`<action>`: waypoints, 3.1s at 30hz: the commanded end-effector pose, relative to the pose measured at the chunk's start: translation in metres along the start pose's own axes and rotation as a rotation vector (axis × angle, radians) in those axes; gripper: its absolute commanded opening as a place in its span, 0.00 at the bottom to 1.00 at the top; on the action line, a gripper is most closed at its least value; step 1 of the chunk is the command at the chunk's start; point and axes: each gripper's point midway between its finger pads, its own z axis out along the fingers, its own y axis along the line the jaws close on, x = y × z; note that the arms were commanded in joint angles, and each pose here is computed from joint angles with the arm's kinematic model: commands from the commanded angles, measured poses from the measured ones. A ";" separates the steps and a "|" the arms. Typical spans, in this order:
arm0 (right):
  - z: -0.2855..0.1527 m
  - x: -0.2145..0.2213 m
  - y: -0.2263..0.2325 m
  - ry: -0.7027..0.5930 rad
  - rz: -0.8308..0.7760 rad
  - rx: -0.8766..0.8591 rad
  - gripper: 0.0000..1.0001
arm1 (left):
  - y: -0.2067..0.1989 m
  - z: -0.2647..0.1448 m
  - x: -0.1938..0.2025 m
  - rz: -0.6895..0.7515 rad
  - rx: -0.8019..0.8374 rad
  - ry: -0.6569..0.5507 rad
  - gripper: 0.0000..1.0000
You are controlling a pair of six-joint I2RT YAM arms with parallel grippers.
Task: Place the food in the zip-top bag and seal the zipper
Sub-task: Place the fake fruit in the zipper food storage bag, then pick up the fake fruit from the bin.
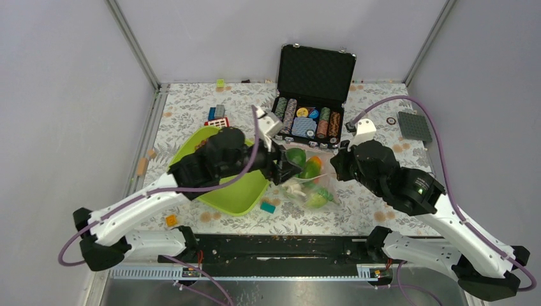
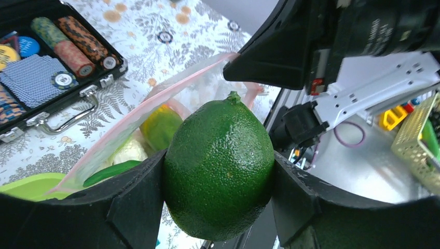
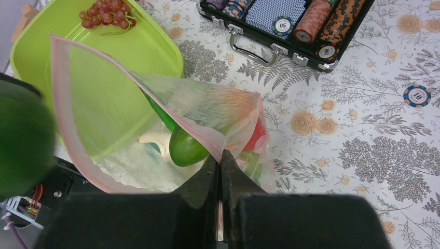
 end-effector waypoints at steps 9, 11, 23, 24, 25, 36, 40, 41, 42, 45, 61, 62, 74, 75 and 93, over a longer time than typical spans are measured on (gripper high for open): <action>-0.018 -0.008 0.017 -0.021 0.032 -0.133 0.00 | -0.012 0.044 -0.016 0.221 -0.038 0.015 0.24; -0.020 -0.009 0.019 -0.022 0.035 -0.141 0.00 | -0.010 0.048 -0.015 0.245 -0.040 0.021 0.27; -0.028 -0.012 0.016 -0.058 0.053 -0.159 0.00 | -0.003 0.055 0.024 0.325 -0.006 0.157 0.38; -0.029 -0.012 0.016 -0.061 0.053 -0.160 0.00 | 0.000 0.054 0.026 0.326 -0.019 0.162 0.41; -0.029 -0.012 0.016 -0.065 0.053 -0.160 0.00 | 0.003 0.051 0.028 0.328 -0.031 0.167 0.46; -0.028 -0.013 0.012 -0.071 0.051 -0.138 0.05 | 0.002 0.030 0.015 0.300 -0.058 0.107 0.99; -0.027 -0.013 0.010 -0.075 0.049 -0.126 0.05 | 0.014 0.017 0.000 0.258 -0.156 0.036 0.99; -0.027 -0.013 0.009 -0.075 0.049 -0.121 0.05 | 0.024 0.012 -0.006 0.243 -0.219 0.003 0.99; -0.026 -0.013 0.009 -0.072 0.048 -0.121 0.05 | 0.036 0.006 -0.010 0.221 -0.290 -0.029 0.99; -0.026 -0.013 0.011 -0.070 0.046 -0.129 0.05 | 0.068 -0.015 -0.026 0.153 -0.444 -0.113 0.99; -0.022 -0.013 0.009 -0.073 0.038 -0.111 0.06 | 0.315 -0.104 0.081 -0.781 -1.137 -0.166 0.99; -0.022 -0.013 0.009 -0.074 0.039 -0.111 0.06 | 0.324 -0.105 0.089 -0.826 -1.152 -0.174 0.99; -0.024 -0.015 0.011 -0.085 0.032 -0.129 0.05 | 0.397 -0.109 0.153 -1.267 -1.314 -0.472 0.96; -0.024 -0.015 0.011 -0.086 0.032 -0.128 0.05 | 0.401 -0.108 0.156 -1.294 -1.317 -0.504 0.96; -0.019 -0.015 0.008 -0.082 0.000 -0.104 0.04 | 0.448 -0.106 0.180 -1.400 -1.446 -0.639 0.77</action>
